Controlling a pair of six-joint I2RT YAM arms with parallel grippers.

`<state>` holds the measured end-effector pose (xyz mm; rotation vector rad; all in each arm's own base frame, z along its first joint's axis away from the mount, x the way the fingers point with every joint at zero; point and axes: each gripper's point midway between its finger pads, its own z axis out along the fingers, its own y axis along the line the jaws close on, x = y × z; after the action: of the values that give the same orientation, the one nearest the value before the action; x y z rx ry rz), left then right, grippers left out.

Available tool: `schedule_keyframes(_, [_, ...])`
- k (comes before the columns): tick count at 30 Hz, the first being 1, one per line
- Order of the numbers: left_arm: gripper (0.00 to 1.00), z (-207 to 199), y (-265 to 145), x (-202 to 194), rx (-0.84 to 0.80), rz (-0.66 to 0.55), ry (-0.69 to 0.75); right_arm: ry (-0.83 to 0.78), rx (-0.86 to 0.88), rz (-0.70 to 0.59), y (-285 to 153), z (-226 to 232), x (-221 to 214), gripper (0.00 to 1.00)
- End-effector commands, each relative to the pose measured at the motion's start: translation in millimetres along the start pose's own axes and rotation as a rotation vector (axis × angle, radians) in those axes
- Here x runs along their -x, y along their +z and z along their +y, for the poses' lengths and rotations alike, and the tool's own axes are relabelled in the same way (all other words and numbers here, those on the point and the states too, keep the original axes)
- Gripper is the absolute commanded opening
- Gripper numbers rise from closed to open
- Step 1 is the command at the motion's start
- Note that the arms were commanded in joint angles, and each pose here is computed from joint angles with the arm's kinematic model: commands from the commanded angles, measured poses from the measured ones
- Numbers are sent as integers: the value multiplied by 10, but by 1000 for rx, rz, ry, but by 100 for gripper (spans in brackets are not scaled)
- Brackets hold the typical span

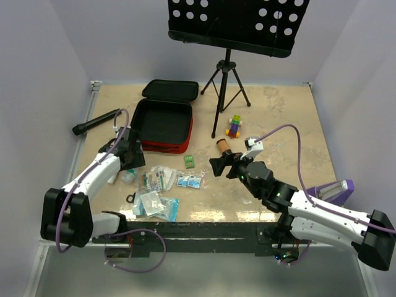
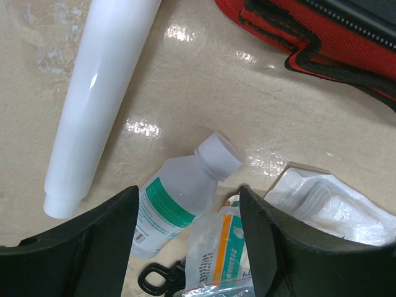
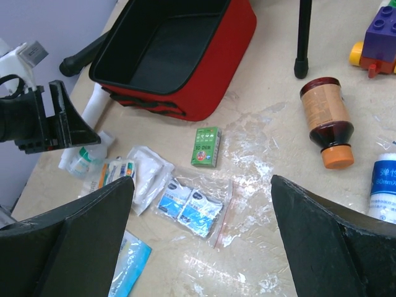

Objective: Organize the medicine kit
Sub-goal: Pick up the pill bottle at the center of the board.

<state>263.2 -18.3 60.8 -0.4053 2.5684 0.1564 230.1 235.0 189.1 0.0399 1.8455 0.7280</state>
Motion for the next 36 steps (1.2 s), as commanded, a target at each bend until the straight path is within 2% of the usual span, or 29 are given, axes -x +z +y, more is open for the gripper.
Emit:
schedule_keyframes(1, [70, -91, 18, 131, -31, -2, 61, 3, 56, -12, -17, 90, 25, 98])
schedule_keyframes(10, [65, -75, 172, 16, 3, 68, 101, -17, 63, -7, 10, 134, 44, 98])
schedule_keyframes(13, [58, -110, 226, -25, -7, 101, 121, -14, 69, -12, 7, 154, 67, 98])
schedule_keyframes(18, [40, -209, 197, -25, -57, 97, 138, -20, 63, -4, 9, 140, 44, 98])
schedule_keyframes(20, [38, -255, 162, -26, -87, 90, 125, -19, 65, -7, 9, 147, 52, 98])
schedule_keyframes(24, [38, -401, 80, -43, -175, 81, 65, -21, 66, -1, 45, 170, 43, 98])
schedule_keyframes(27, [42, -471, 51, -133, -215, 85, 33, -25, 65, 7, 74, 193, 35, 98])
schedule_keyframes(31, [49, -445, 71, -240, -181, 104, 50, -30, 59, 9, 88, 192, 34, 98])
schedule_keyframes(36, [52, -412, 157, -350, -136, 164, 96, -36, 46, 7, 78, 175, 60, 98])
